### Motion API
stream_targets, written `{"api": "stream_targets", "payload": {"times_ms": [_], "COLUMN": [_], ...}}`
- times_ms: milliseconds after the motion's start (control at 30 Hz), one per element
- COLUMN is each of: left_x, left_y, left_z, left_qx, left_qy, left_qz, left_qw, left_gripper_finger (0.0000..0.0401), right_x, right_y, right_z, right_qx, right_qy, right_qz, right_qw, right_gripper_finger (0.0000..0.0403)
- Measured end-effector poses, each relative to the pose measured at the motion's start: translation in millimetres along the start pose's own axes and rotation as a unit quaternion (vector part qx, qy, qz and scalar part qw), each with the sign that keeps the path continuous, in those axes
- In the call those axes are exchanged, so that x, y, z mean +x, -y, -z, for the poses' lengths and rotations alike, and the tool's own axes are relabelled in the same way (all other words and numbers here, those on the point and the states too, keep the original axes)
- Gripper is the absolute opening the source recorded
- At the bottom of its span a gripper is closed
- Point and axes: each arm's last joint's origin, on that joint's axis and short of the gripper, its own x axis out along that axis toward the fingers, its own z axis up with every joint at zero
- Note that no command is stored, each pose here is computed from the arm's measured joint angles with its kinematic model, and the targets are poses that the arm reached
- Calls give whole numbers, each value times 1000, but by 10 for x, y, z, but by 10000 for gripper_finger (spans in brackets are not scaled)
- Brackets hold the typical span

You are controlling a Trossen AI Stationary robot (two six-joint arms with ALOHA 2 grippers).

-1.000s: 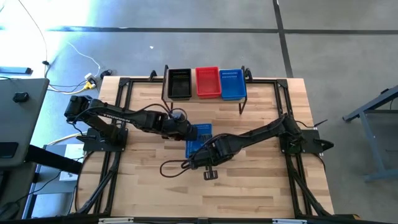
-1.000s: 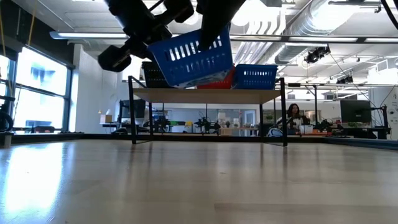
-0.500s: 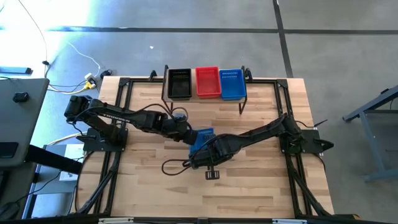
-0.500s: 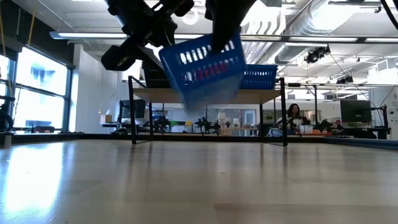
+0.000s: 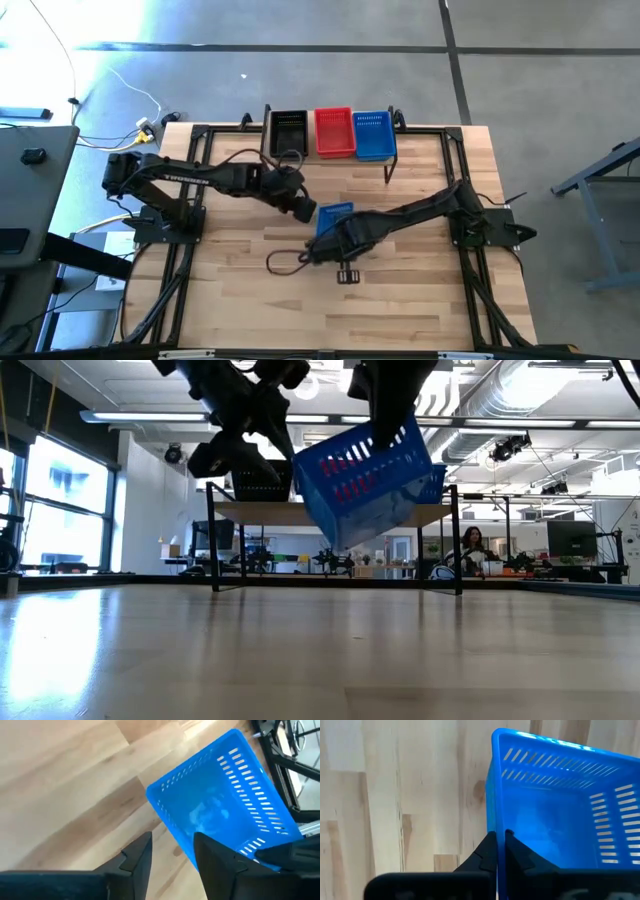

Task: Stack baskets on shelf by color
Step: Stack the blue bin on top of the blue bin on the shelf

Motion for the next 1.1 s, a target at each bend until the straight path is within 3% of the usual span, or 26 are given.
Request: {"api": "stream_targets", "payload": {"times_ms": [467, 633, 900, 1100], "left_x": [-505, -684, -897, -993], "left_y": [-88, -126, -175, -193], "left_z": [-239, -291, -341, -353], "left_qx": [111, 149, 202, 225], "left_qy": [59, 87, 111, 127], "left_qz": [48, 55, 75, 77], "left_qw": [991, 983, 970, 963], "left_gripper_finger": [127, 127, 127, 127], "right_x": [-433, -616, -896, -1176], "right_y": [376, 502, 631, 738], "right_z": [97, 151, 217, 349], "right_qx": [58, 79, 73, 70], "right_qy": [40, 70, 129, 180], "right_qz": [-39, -28, -56, -19], "right_qw": [997, 994, 987, 981], "right_gripper_finger": [0, 0, 0, 0]}}
